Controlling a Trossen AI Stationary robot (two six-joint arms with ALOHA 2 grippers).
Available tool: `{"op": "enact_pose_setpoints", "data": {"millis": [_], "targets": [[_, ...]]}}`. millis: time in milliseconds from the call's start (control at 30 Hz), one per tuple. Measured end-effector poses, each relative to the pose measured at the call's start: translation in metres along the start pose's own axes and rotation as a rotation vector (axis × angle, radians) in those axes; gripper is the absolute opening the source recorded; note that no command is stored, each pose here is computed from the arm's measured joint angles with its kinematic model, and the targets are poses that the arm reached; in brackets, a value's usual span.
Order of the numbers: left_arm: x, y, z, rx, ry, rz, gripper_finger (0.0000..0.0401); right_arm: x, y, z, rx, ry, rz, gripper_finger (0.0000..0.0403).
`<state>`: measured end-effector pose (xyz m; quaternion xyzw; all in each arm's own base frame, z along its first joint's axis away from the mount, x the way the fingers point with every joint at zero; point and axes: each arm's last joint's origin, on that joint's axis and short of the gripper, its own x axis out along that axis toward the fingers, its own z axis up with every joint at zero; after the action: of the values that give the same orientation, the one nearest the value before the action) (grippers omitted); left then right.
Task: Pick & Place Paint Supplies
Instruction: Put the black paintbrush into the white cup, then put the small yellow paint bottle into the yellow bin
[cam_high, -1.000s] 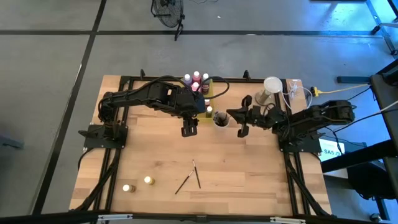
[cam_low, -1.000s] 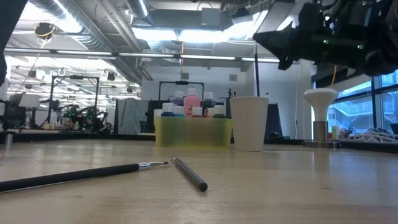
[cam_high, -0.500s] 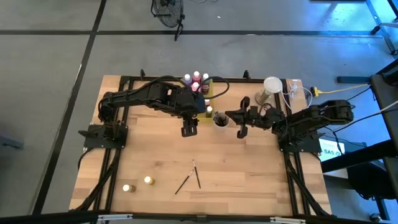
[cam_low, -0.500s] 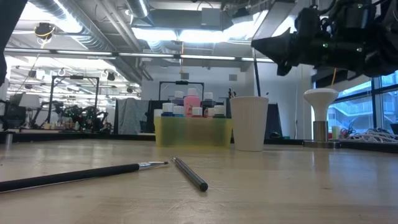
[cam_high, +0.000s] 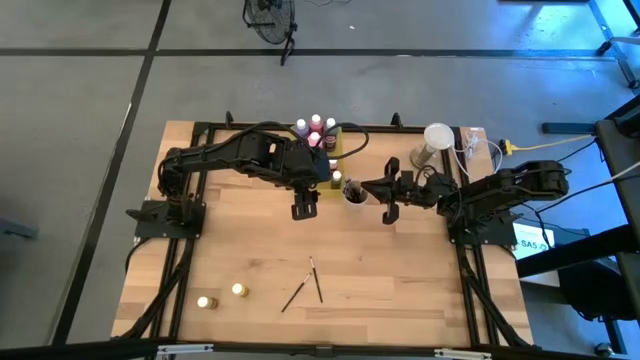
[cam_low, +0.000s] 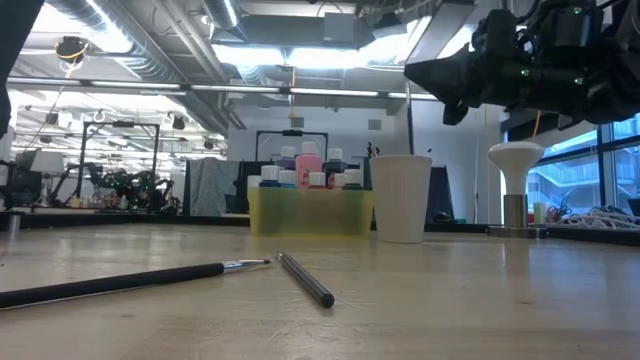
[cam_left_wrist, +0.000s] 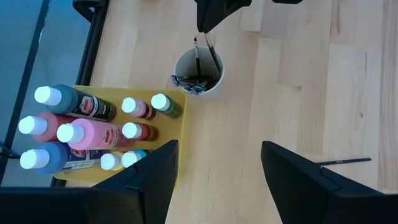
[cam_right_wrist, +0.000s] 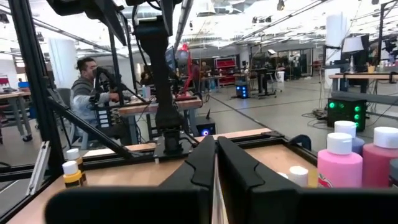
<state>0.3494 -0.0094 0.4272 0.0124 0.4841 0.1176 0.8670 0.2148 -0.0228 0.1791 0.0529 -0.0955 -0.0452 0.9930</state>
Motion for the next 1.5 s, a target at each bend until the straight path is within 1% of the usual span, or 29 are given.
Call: {"op": "enact_pose_setpoints", "data": {"millis": [433, 767, 900, 1300, 1500], "targets": [[0.0, 0.0, 0.0, 0.0, 0.0, 0.0, 0.0226, 0.0, 0.001, -0.001, 0.0, 0.008, 0.026, 0.0066], [0.0, 0.0, 0.0, 0.0, 0.0, 0.0, 0.0226, 0.006, 0.001, 0.005, -0.002, -0.021, 0.028, 0.0138], [0.0, 0.0, 0.0, 0.0, 0.0, 0.0, 0.0226, 0.01, 0.002, 0.01, -0.003, -0.043, 0.031, 0.0158], [0.0, 0.0, 0.0, 0.0, 0.0, 0.0, 0.0226, 0.013, 0.003, 0.012, -0.005, -0.047, 0.035, 0.0163], [0.0, 0.0, 0.0, 0.0, 0.0, 0.0, 0.0226, 0.013, 0.005, 0.011, -0.007, -0.039, 0.105, 0.0163]]}}
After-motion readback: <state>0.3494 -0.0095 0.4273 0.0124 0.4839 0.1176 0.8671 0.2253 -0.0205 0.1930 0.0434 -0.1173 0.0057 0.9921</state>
